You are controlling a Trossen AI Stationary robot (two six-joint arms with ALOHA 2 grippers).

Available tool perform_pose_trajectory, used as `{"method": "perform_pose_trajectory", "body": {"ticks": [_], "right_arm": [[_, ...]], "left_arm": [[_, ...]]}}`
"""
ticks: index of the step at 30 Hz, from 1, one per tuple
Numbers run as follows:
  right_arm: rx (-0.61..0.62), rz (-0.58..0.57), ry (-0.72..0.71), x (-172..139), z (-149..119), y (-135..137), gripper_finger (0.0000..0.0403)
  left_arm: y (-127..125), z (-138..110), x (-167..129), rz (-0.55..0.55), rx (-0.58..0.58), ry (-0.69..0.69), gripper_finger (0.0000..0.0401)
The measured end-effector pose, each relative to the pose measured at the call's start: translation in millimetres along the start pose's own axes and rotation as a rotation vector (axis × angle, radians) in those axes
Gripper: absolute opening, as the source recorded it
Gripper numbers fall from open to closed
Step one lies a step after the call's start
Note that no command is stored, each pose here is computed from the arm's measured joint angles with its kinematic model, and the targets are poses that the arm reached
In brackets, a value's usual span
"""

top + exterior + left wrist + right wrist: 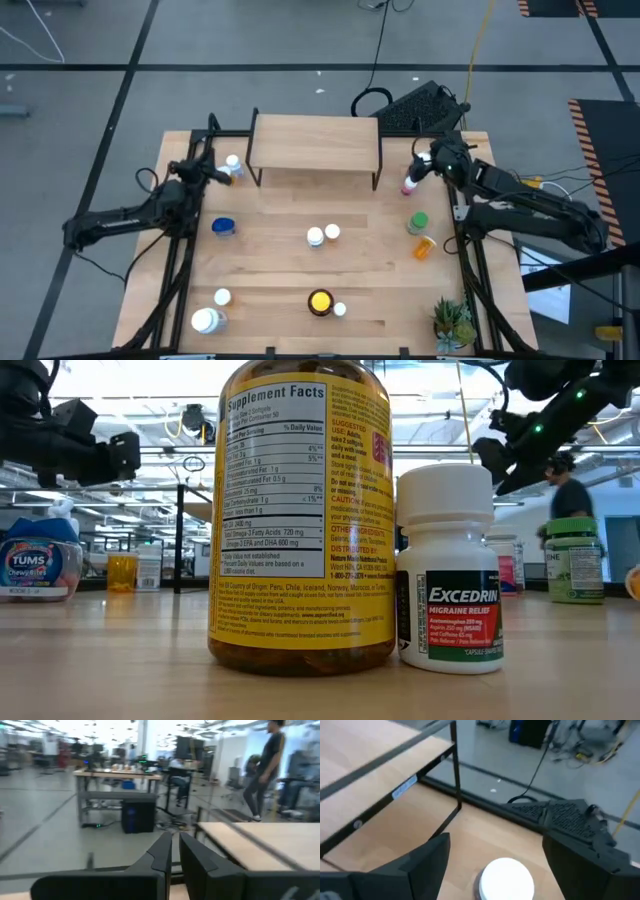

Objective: Pick and place medicine bottles onto shelf by color
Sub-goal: Put the green pill bottle on the shelf

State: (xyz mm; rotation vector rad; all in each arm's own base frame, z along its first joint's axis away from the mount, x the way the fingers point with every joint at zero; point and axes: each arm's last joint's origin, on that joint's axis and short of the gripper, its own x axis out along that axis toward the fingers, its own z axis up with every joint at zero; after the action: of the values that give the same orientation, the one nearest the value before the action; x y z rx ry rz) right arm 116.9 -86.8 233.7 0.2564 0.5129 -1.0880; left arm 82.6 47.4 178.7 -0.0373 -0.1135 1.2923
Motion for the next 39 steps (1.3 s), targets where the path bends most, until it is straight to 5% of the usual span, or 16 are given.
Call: {"method": "perform_pose_trajectory", "body": {"ticks": [3,6,9,14,28,39], "right_arm": [[-0.007,0.012,0.092,10.8,-3.4,-5.9,0.0315],[-0.034,-0.034,0.185,21.8,-9.2,-10.4,0.0315],[-0.003,-0.011,0.211,28.7,-8.7,-13.0,0.0316],[0.069,0.089,0.247,36.0,-7.4,-13.6,0.0316],[-0.004,0.015,0.258,37.1,-9.9,-15.7,0.0290],[-0.046,-0.013,0.251,31.7,-11.1,-18.6,0.0328]], "left_arm": [[-0.4,-4.2,4.2,-0.039,0.113,0.022,0.0037],[-4.5,-4.5,7.0,-0.199,0.237,0.005,0.0037],[-8.0,-0.9,7.5,-0.318,0.175,-0.030,0.0037],[-9.7,2.5,7.3,-0.366,0.105,-0.054,0.0037],[-12.6,-3.6,5.2,-0.436,0.078,0.008,0.0039],[-18.7,-9.1,-2.0,-0.544,-0.006,0.086,0.0137]]}}
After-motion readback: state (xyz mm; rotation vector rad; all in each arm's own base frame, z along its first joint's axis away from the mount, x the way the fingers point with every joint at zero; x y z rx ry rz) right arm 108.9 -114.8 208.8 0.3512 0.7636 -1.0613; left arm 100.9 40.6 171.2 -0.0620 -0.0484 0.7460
